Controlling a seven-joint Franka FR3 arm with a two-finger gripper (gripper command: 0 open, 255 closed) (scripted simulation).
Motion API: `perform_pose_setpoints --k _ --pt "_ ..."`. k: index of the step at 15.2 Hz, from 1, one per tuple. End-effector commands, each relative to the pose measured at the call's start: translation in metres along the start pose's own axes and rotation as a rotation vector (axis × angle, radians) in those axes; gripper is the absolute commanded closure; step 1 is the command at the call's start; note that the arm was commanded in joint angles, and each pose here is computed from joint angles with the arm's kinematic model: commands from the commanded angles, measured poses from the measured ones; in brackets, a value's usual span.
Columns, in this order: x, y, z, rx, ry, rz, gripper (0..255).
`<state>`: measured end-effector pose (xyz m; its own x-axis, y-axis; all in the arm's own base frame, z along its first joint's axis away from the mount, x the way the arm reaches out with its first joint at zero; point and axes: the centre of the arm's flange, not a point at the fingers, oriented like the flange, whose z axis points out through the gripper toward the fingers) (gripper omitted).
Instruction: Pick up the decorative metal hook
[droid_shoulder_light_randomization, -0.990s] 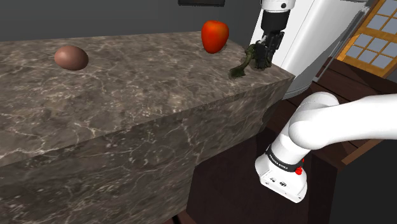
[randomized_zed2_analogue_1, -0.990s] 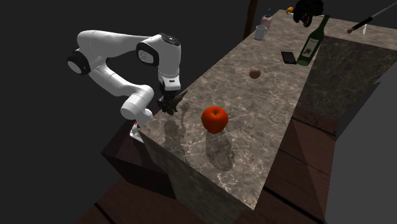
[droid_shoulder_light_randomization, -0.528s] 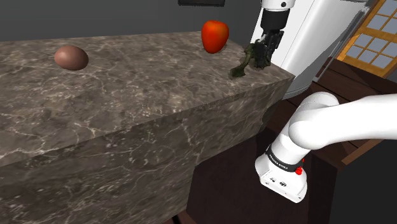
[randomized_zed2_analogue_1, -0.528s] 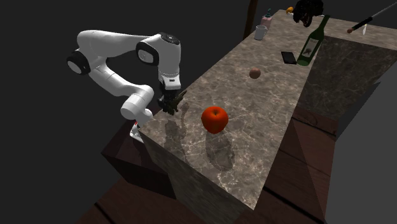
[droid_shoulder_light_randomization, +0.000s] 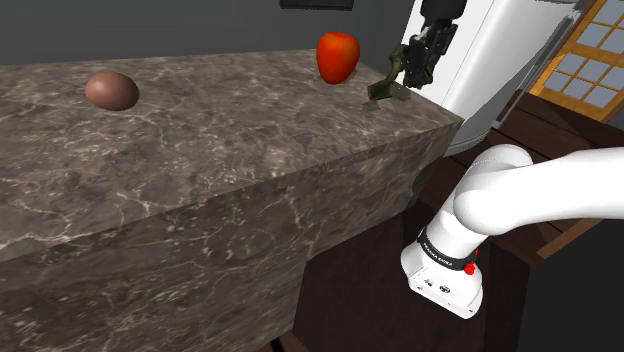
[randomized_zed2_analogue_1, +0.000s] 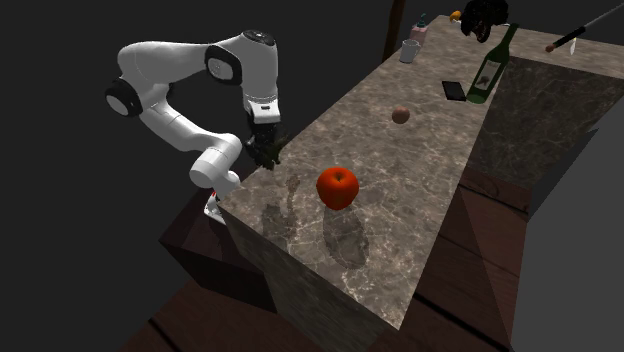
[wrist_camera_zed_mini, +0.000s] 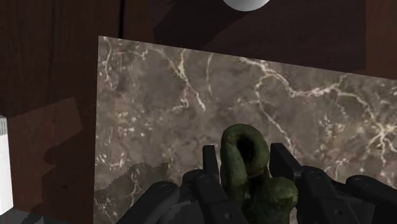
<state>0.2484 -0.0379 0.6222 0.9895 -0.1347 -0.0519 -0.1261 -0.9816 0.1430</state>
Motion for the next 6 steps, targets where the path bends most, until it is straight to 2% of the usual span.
perform_pose_setpoints --k 1,6 --pt "-0.029 0.007 -0.030 0.004 0.086 0.007 255" --pt "-0.030 0.010 -0.047 0.004 0.086 0.007 255"
